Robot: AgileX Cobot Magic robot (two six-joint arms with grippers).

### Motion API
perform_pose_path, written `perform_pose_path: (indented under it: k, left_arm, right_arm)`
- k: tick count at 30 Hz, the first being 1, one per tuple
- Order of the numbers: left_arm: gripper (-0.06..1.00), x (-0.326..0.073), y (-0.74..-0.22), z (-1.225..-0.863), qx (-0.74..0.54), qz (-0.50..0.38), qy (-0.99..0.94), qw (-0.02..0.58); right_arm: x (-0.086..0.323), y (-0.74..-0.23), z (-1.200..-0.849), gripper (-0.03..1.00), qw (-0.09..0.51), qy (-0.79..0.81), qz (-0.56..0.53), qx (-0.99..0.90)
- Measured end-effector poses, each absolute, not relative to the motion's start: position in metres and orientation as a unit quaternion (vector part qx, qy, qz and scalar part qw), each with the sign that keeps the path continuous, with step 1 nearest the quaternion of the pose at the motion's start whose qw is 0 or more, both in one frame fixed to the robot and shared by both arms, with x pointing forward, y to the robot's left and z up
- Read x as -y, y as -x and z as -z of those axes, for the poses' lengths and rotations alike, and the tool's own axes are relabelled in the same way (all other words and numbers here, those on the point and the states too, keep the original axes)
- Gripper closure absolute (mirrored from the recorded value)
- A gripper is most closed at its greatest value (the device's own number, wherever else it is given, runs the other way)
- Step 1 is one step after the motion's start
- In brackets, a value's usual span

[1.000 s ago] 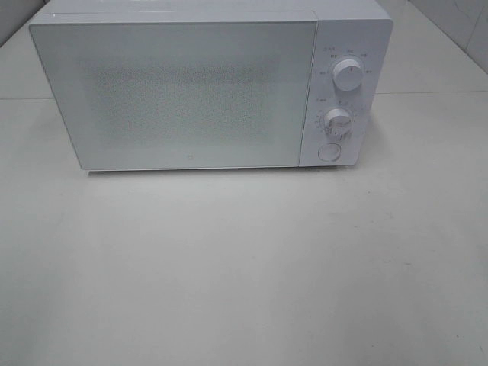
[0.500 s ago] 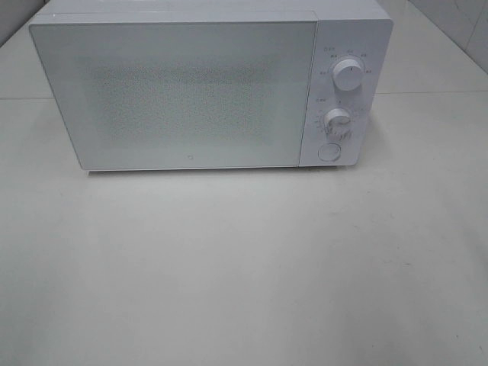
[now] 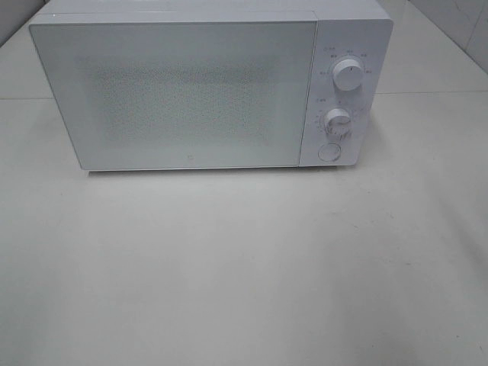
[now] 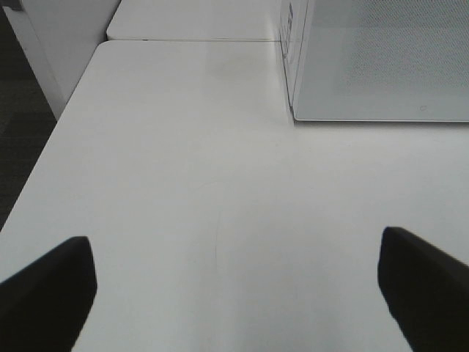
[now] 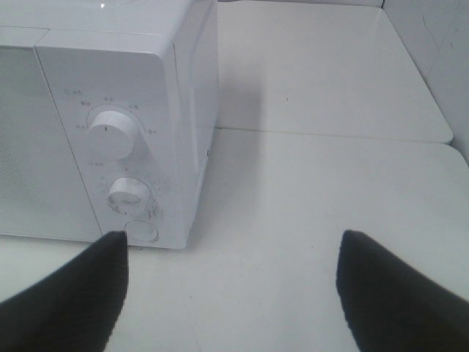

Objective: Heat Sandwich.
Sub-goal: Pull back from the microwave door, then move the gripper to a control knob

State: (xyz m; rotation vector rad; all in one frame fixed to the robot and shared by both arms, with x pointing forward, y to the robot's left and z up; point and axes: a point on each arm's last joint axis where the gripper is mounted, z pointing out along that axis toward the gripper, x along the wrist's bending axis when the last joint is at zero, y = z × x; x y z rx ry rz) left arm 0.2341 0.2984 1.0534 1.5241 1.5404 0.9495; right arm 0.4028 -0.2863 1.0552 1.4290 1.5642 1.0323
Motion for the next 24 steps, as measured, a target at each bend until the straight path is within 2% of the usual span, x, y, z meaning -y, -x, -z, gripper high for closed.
perform_pose_path:
  k: [18, 24]
  left_arm:
    - [-0.03, -0.298, -0.234, -1.053, -0.603, -0.372, -0.596, 0.378]
    - [-0.03, -0.298, -0.234, -1.053, -0.603, -0.372, -0.596, 0.378]
  right_arm:
    - [0.285, -0.454, -1.005, 0.21, 0.42, -0.549, -0.433, -0.579]
    - [0.283, -0.452, -0.991, 0.21, 0.43, -0.548, -0.434, -0.571]
